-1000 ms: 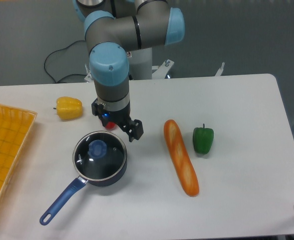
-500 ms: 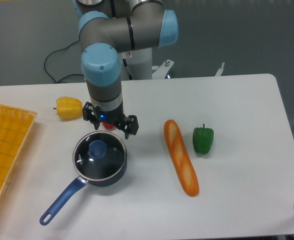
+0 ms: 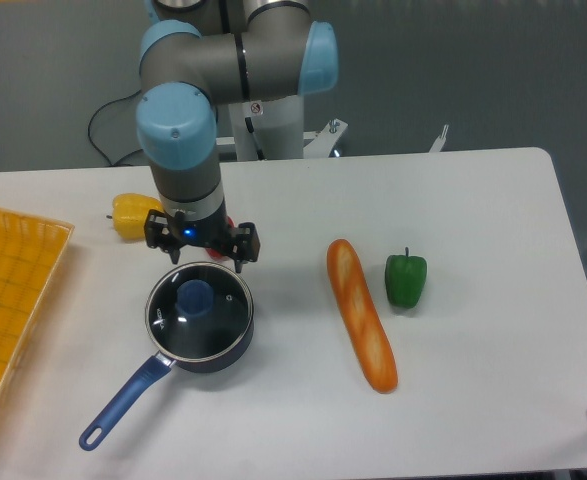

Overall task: Open the lid
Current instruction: 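Lower the open gripper over the blue knob of the glass lid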

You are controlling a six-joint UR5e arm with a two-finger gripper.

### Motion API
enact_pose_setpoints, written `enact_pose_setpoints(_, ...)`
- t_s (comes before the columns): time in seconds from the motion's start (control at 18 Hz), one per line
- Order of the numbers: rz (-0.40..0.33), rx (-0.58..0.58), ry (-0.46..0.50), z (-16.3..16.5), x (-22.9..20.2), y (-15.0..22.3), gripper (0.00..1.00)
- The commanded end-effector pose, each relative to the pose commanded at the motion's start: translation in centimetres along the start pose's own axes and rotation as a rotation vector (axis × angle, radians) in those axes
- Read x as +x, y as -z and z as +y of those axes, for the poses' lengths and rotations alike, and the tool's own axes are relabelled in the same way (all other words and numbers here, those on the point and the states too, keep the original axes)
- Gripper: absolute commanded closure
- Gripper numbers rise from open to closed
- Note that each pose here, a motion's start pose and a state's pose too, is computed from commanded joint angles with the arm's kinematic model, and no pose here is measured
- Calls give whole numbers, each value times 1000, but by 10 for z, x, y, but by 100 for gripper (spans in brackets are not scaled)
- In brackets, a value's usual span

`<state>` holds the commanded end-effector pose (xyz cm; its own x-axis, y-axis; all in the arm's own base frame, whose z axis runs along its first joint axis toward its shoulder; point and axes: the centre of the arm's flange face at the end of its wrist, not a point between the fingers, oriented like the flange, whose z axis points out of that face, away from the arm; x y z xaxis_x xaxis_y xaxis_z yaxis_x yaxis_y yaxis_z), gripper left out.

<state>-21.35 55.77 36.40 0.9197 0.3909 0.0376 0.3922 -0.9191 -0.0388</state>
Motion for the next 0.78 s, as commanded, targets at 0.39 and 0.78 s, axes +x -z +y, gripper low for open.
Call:
enact_pose_setpoints(0.39,-4,4,-12,-8,2,-7,0)
enact_pose_setpoints(0.78,-3,1,-1,-17,-2,-14,0)
